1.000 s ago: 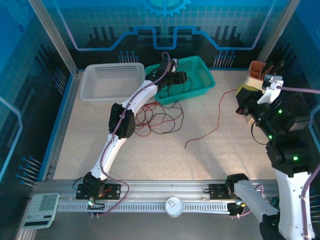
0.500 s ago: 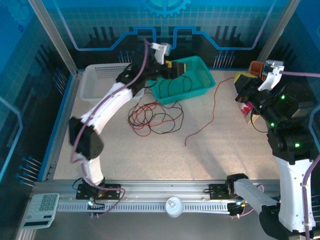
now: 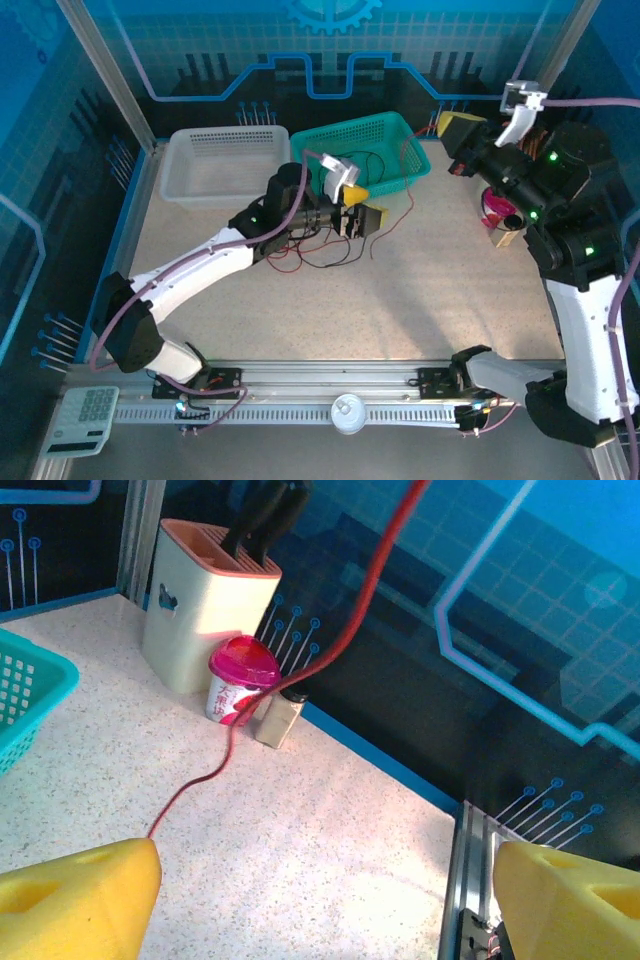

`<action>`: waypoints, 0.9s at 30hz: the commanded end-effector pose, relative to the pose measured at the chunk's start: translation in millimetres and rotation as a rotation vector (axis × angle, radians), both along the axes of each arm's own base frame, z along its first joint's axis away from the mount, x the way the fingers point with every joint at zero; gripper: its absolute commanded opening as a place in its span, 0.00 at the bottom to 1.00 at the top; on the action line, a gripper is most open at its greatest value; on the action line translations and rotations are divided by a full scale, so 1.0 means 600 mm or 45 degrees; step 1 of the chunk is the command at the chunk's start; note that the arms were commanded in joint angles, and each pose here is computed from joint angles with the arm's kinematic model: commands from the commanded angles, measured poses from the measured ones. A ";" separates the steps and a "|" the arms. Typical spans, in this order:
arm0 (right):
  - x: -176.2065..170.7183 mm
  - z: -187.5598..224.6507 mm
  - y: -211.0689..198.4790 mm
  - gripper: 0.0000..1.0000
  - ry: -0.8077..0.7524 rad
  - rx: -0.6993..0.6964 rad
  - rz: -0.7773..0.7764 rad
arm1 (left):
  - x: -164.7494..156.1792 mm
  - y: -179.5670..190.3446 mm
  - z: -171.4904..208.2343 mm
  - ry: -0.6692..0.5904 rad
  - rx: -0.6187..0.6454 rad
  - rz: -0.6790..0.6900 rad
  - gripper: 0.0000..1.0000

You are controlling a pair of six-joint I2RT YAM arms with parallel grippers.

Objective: Untangle the cables

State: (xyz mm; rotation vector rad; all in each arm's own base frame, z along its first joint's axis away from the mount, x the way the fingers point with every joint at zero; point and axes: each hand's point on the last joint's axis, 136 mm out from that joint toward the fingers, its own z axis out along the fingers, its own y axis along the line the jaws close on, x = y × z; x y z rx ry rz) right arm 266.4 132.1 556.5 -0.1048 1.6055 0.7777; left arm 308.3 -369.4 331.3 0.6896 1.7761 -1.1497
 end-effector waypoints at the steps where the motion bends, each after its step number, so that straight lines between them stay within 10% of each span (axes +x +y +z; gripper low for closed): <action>1: -0.015 0.047 0.020 0.00 -0.086 0.057 0.032 | 0.019 0.007 0.026 -0.127 -0.034 0.097 0.87; 10: -0.025 0.070 0.079 0.00 -0.118 0.086 0.145 | 0.065 0.033 0.006 -0.177 -0.020 0.312 0.84; 15: -0.024 0.076 0.076 0.00 -0.132 0.086 0.127 | 0.067 0.054 -0.008 -0.146 -0.074 0.359 0.36; 21: -0.005 0.042 0.055 0.00 -0.109 0.014 0.005 | 0.055 0.102 0.026 -0.118 -0.231 0.394 0.04; 27: 0.038 -0.041 0.049 0.00 0.014 -0.028 -0.067 | 0.045 0.158 0.100 -0.119 -0.424 0.413 0.00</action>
